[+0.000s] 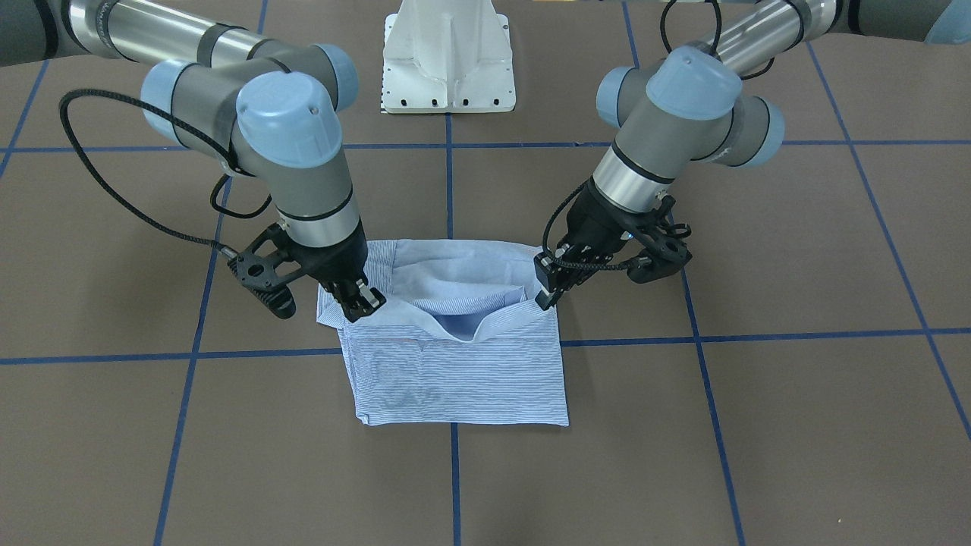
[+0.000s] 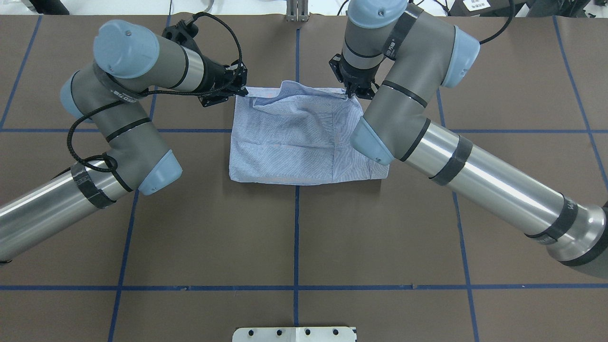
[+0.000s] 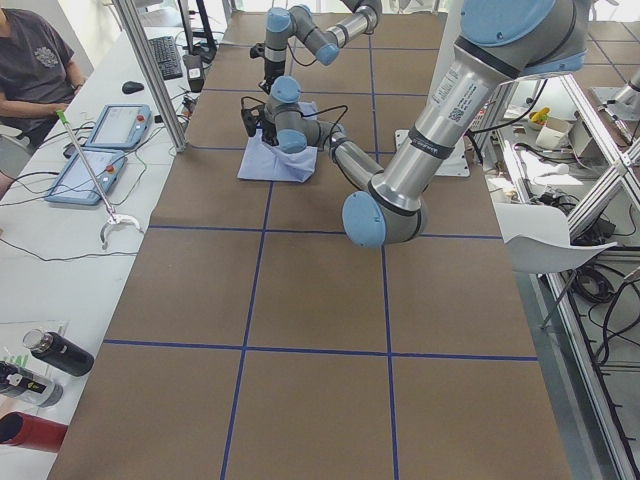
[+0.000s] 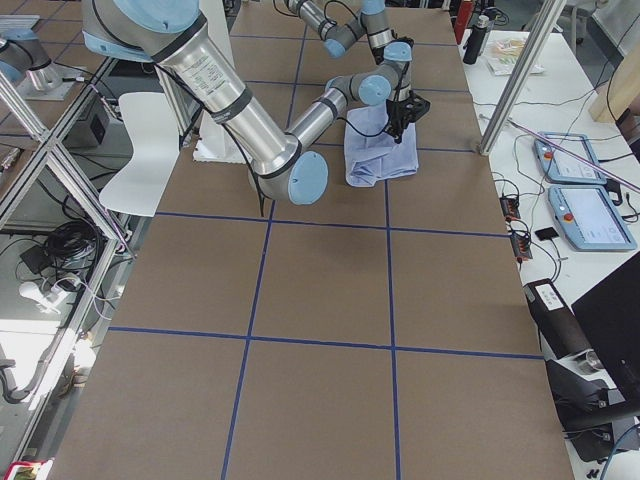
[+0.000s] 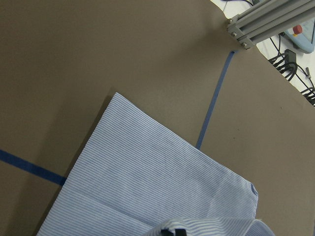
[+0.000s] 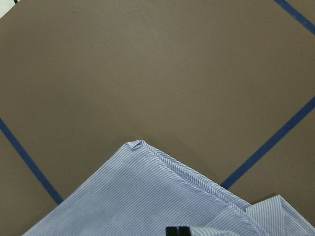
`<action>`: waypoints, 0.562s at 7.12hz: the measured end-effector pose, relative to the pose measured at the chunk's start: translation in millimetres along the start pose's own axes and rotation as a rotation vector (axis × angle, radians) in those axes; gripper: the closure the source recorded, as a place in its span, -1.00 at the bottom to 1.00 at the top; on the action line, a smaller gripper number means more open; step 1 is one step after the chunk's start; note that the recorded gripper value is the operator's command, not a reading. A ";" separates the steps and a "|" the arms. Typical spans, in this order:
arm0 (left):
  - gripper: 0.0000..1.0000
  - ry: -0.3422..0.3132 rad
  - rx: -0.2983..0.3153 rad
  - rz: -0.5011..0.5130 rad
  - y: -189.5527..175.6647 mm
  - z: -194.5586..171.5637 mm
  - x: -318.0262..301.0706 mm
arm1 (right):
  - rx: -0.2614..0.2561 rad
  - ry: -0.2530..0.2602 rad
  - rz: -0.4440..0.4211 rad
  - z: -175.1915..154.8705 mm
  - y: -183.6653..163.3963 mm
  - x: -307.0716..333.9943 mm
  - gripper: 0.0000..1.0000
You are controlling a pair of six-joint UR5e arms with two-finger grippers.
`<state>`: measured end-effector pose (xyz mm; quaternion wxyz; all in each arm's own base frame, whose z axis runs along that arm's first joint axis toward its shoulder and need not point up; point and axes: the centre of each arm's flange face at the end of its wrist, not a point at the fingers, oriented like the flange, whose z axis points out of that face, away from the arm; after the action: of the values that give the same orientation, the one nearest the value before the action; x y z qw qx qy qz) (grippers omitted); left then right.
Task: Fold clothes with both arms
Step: 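Lift the near half with both grippers and fold it toward the far edge, then release the folded shirt and raise both grippers away from it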
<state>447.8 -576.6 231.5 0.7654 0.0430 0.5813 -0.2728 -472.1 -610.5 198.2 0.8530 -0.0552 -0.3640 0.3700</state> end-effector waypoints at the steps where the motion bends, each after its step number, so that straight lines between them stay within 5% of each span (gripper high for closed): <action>1: 1.00 0.000 0.018 0.009 -7.6 14.1 0.2 | 0.000 0.014 -0.019 10.9 -8.1 -10.0 1.00; 3: 0.95 -0.003 0.054 0.034 -24.8 34.5 -1.0 | 0.002 0.024 -0.051 33.3 -21.9 -18.2 1.00; 4: 0.14 -0.006 0.074 0.047 -35.7 44.1 -2.9 | 0.004 0.029 -0.072 43.1 -28.1 -21.1 -0.96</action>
<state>468.9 -622.7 257.3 0.7713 0.0839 0.5672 -0.2763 -493.8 -652.4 227.6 0.8709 -0.0458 -0.3528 0.3391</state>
